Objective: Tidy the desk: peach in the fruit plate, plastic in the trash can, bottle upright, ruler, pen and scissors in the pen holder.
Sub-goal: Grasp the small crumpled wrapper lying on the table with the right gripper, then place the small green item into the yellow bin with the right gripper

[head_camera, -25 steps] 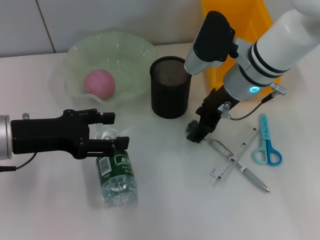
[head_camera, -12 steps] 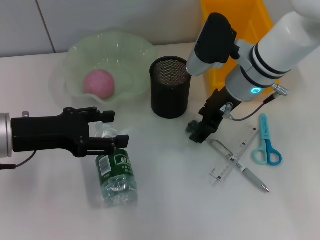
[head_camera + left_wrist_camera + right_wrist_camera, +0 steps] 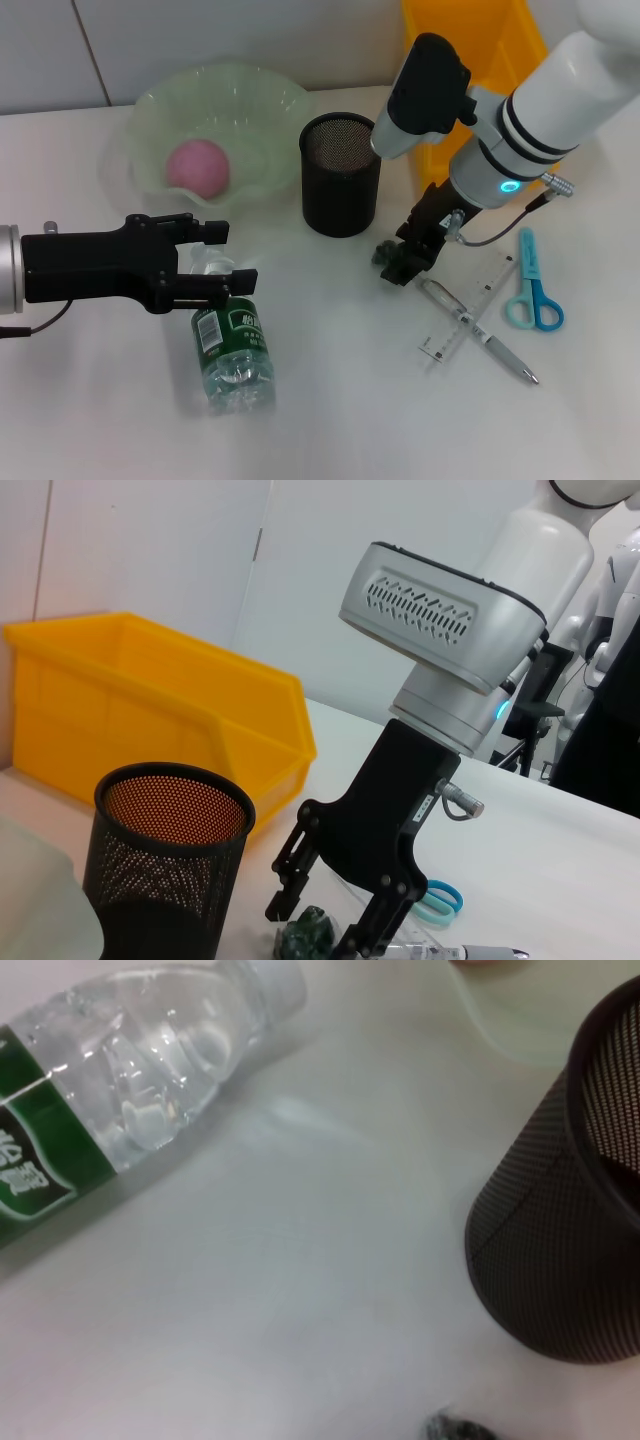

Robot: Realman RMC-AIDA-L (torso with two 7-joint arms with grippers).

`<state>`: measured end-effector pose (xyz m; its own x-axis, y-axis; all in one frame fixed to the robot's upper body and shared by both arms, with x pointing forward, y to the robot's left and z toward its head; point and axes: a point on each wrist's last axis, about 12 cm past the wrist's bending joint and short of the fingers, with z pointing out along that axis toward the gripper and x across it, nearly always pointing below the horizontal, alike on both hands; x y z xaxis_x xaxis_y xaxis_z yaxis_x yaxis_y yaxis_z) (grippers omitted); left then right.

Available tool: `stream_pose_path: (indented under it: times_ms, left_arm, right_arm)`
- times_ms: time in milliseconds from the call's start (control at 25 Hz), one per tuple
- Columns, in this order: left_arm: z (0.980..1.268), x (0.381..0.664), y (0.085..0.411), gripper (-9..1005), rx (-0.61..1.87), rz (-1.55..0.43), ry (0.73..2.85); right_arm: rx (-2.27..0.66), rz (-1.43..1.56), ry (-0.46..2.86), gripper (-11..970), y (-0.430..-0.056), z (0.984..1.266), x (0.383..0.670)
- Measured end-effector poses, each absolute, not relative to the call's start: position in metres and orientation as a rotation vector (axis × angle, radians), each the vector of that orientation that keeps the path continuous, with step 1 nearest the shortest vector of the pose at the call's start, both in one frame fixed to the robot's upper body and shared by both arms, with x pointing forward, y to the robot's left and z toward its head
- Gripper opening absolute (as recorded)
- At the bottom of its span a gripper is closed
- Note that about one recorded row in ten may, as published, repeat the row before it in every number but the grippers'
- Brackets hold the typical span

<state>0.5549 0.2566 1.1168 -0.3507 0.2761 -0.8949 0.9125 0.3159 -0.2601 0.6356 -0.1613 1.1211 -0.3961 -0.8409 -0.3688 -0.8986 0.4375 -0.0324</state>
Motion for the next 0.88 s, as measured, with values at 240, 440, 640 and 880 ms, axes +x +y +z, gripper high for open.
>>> stream_pose_path:
  times_ms: [240, 440, 640, 880]
  left_arm:
    - [1.117, 0.555, 0.256, 796, 1.062, -1.042, 1.811]
    - [1.117, 0.555, 0.257, 794, 1.062, -1.039, 1.811]
    - [1.118, 0.556, 0.259, 793, 1.062, -1.034, 1.811]
    - [1.118, 0.555, 0.26, 791, 1.06, -1.033, 1.814]
  right_arm:
    - [-1.507, 0.244, 2.361, 578, -0.16, 1.121, 0.634]
    - [-1.514, 0.269, 2.357, 343, -0.158, 1.125, 0.632]
    - [-1.464, 0.387, 2.294, 239, -0.163, 1.14, 0.623]
    - [-1.378, 0.543, 2.147, 212, -0.181, 1.164, 0.607]
